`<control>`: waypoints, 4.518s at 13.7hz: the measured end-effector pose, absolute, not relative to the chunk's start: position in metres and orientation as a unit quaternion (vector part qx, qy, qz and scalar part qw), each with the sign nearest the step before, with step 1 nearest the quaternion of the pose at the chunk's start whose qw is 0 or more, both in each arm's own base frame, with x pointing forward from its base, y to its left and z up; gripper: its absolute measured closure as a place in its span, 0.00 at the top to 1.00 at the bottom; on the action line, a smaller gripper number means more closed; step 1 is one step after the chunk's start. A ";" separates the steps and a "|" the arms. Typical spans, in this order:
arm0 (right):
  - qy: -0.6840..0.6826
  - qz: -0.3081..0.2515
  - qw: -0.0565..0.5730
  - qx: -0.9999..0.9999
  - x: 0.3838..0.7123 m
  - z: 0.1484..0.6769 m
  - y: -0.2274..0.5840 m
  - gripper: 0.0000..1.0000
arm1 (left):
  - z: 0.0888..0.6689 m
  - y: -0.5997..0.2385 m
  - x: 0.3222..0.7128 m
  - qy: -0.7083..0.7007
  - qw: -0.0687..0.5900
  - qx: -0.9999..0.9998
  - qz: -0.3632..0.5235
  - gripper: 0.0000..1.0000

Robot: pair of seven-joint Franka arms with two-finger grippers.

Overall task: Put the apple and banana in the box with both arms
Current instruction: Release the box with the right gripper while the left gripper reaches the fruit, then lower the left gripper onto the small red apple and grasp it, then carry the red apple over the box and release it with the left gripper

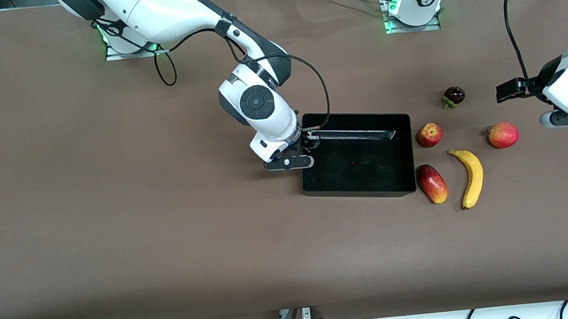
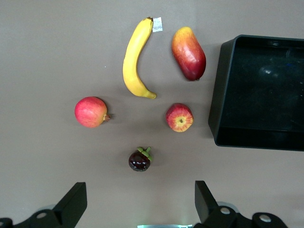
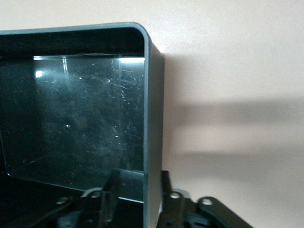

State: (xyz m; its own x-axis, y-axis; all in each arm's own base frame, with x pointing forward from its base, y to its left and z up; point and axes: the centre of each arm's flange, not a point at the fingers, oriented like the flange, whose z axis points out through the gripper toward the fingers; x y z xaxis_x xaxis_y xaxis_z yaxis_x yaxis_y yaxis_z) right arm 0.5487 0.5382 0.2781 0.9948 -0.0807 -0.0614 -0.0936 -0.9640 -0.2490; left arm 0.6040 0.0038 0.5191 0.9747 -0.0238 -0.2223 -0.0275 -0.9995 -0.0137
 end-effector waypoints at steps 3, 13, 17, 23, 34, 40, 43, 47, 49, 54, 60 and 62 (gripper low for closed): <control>0.016 0.031 0.108 -0.994 0.570 0.315 0.509 0.75 | 0.508 0.011 0.618 0.007 0.009 -0.993 0.115 1.00; -0.037 0.059 0.060 -0.996 0.655 0.509 0.204 1.00 | 0.436 -0.003 0.649 0.084 0.000 -0.988 0.128 1.00; -0.025 0.049 0.045 -0.997 0.617 0.559 0.168 1.00 | 0.398 -0.019 0.652 0.137 -0.011 -0.979 0.147 1.00; -0.024 0.040 0.029 -0.999 0.566 0.586 0.117 1.00 | 0.345 -0.012 0.643 0.294 -0.037 -0.946 0.131 1.00; -0.026 0.030 -0.001 -0.999 0.564 0.590 0.100 1.00 | 0.271 -0.031 0.565 0.382 -0.033 -0.921 0.075 1.00; -0.016 0.020 -0.003 -1.000 0.566 0.600 0.088 1.00 | 0.242 -0.060 0.543 0.407 -0.027 -0.912 0.036 1.00; -0.017 0.024 -0.003 -1.000 0.567 0.596 0.089 1.00 | 0.222 -0.055 0.525 0.420 -0.027 -0.907 0.029 1.00; -0.017 0.020 -0.003 -1.000 0.569 0.596 0.089 1.00 | 0.216 -0.043 0.524 0.425 -0.025 -0.904 0.018 1.00; -0.017 0.011 -0.003 -1.000 0.571 0.597 0.089 1.00 | 0.208 -0.044 0.522 0.429 -0.027 -0.903 0.020 1.00; -0.017 0.012 -0.003 -1.000 0.572 0.595 0.089 1.00 | 0.194 -0.043 0.518 0.443 -0.033 -0.895 0.029 0.64; -0.019 0.015 -0.003 -1.000 0.571 0.594 0.092 1.00 | 0.236 -0.024 0.537 0.434 -0.036 -0.899 0.044 0.64; -0.020 0.015 -0.003 -1.000 0.571 0.594 0.092 1.00 | 0.278 -0.020 0.552 0.428 -0.044 -0.900 0.067 0.64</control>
State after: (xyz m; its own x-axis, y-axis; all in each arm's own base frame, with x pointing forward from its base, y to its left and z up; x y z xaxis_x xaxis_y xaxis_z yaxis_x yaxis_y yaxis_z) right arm 0.5710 0.0918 0.5943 0.9988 0.0389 -0.0311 0.0391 -0.9992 0.0059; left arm 0.5522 -0.0198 0.2783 0.6241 -0.7770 -0.0827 -0.7650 -0.6291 0.1374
